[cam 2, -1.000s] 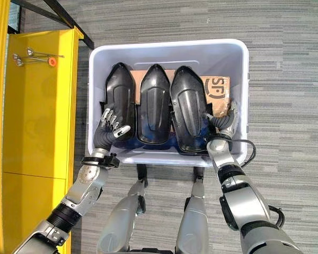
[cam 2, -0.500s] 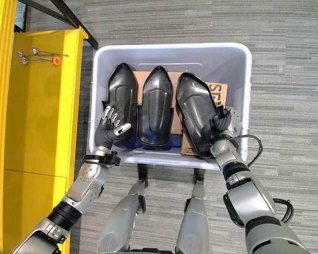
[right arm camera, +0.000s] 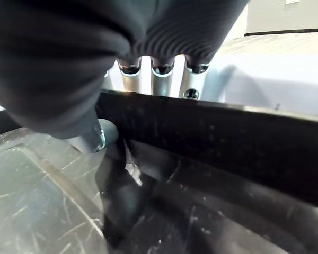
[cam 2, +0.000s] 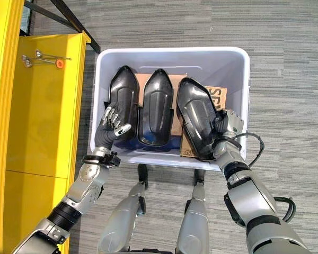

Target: Move parts from the plastic box to the shelf.

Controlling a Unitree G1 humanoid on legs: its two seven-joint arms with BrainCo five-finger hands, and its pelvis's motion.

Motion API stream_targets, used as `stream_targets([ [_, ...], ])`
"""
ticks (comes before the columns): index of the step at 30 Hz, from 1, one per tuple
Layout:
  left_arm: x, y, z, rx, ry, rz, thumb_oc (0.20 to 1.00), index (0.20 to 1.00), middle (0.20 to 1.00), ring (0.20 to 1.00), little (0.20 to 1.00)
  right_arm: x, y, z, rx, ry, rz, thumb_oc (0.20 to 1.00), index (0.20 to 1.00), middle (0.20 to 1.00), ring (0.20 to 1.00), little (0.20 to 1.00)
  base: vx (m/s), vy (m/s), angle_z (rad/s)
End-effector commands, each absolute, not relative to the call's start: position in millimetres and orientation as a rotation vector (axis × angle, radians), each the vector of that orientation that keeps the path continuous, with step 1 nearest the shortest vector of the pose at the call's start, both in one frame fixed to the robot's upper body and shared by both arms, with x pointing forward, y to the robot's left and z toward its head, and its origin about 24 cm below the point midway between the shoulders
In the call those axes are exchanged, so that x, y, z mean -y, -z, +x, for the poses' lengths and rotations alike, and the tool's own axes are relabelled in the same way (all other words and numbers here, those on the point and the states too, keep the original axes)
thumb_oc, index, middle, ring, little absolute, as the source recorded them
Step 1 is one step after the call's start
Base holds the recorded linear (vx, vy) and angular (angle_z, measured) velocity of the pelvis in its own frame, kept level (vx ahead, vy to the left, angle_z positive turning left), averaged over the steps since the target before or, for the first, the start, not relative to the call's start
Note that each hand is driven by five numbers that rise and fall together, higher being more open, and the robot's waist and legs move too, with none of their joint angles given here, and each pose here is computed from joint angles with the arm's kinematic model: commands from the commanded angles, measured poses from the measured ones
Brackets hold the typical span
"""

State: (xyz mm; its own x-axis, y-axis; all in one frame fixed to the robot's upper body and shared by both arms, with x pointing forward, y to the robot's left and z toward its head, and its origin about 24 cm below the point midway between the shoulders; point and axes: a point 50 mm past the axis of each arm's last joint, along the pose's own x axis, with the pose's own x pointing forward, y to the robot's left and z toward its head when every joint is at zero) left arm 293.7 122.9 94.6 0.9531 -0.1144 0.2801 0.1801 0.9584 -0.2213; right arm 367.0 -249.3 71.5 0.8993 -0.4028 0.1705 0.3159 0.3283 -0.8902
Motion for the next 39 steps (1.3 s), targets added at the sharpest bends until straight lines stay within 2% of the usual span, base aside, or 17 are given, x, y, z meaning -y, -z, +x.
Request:
stream_targets([
  [1,-131,-124,291,0.420,0.157,-0.274,1.000,1.000,1.000,1.000,1.000,235,-6,338,-0.313,0.255,-1.205,0.200,0.200,0.200,0.200,0.200,0.00,0.000,0.00],
  [5,-133,-124,291,0.419,0.142,-0.266,1.000,1.000,1.000,1.000,1.000,236,-19,344,-0.266,0.358,-1.020,0.200,0.200,0.200,0.200,0.200,0.00,0.000,0.00],
  [11,-148,-122,292,0.423,0.041,-0.271,1.000,1.000,1.000,1.000,1.000,219,-77,352,0.107,0.478,-0.619,0.200,0.200,0.200,0.200,0.200,0.00,-0.002,-0.01],
  [17,-153,-116,289,0.402,0.016,-0.273,1.000,1.000,1.000,1.000,1.000,212,-112,342,0.307,0.517,-0.364,0.200,0.200,0.200,0.200,0.200,-0.01,-0.014,-0.06],
  [31,-164,-107,282,0.372,-0.013,-0.260,1.000,1.000,1.000,1.000,1.000,195,-144,318,0.527,0.427,-0.234,0.200,0.200,0.200,0.200,0.200,0.00,-0.006,-0.02],
  [39,-179,-88,273,0.298,-0.045,-0.231,1.000,1.000,1.000,1.000,1.000,176,-140,296,0.538,0.218,-0.155,0.200,0.200,0.200,0.200,0.200,0.02,-0.034,-0.03],
])
